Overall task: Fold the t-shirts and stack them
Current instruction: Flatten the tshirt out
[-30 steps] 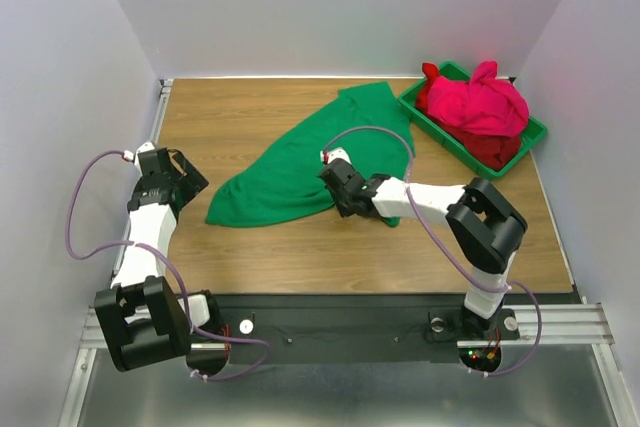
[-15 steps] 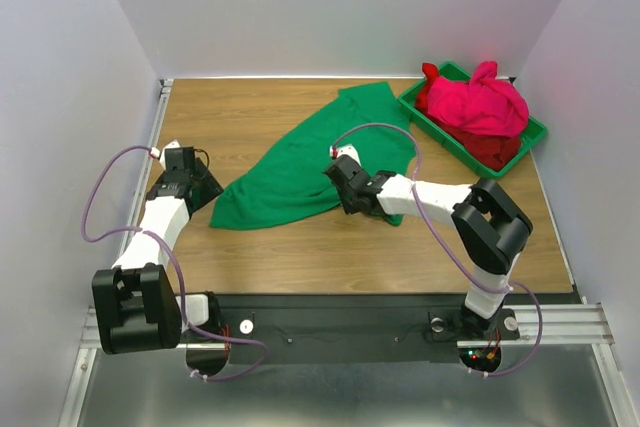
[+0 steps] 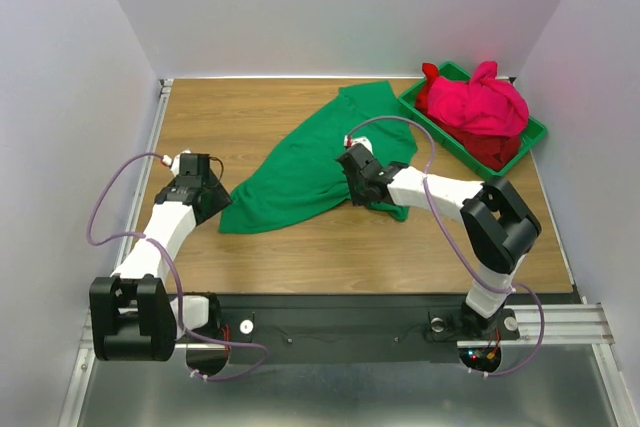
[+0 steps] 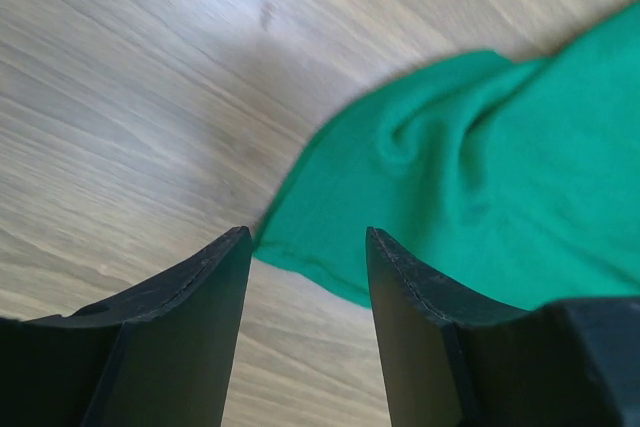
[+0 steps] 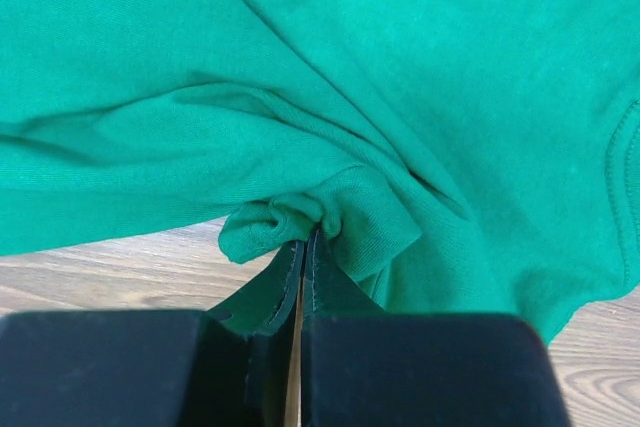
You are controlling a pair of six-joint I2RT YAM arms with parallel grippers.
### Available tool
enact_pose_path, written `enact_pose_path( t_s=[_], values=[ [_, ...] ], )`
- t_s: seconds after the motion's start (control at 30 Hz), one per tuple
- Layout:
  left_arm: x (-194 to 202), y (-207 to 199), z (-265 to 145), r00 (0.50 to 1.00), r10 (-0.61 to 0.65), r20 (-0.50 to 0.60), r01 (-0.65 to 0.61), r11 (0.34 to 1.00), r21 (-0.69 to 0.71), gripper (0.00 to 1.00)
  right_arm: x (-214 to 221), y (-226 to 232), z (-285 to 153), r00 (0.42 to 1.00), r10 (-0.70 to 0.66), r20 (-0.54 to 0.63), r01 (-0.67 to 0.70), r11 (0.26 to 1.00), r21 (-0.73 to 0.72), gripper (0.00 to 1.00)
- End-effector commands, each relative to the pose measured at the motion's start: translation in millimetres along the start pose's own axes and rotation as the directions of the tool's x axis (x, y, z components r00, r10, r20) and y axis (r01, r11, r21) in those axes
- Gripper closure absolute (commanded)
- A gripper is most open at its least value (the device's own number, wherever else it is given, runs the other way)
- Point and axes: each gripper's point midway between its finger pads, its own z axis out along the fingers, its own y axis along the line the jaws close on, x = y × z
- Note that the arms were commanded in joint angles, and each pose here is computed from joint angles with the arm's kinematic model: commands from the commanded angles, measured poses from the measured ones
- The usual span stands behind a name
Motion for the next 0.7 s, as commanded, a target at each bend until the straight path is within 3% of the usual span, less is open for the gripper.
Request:
enact_pose_path(
  t_s=[0.0, 0.13, 0.23, 0.67],
  values=[
    [18, -4, -5, 0.998, 0.029, -0.051, -0.03, 1.0, -0.005, 0.39, -17, 1, -10, 0.999, 0.035, 0.031, -0.034, 0.999, -0.036, 1.0],
    [35, -9, -6, 0.992, 0.067, -0.111, -0.068, 0.998, -0.007, 0.39, -15, -5, -8, 0.999, 0.052, 0.016, -0.052, 0.998, -0.042, 1.0],
    [41, -1, -8, 0.992, 0.036, -0.12, -0.045, 0.996, -0.075, 0.39, -16, -10, -8, 0.998, 0.068, 0.011, -0.068, 0.997, -0.046, 1.0],
    [61, 4, 3, 0.984, 0.016, -0.175, -0.041, 0.989, -0.14, 0.39, -25, -25, -7, 0.994, 0.107, 0.008, -0.107, 0.992, -0.06, 1.0]
  ],
)
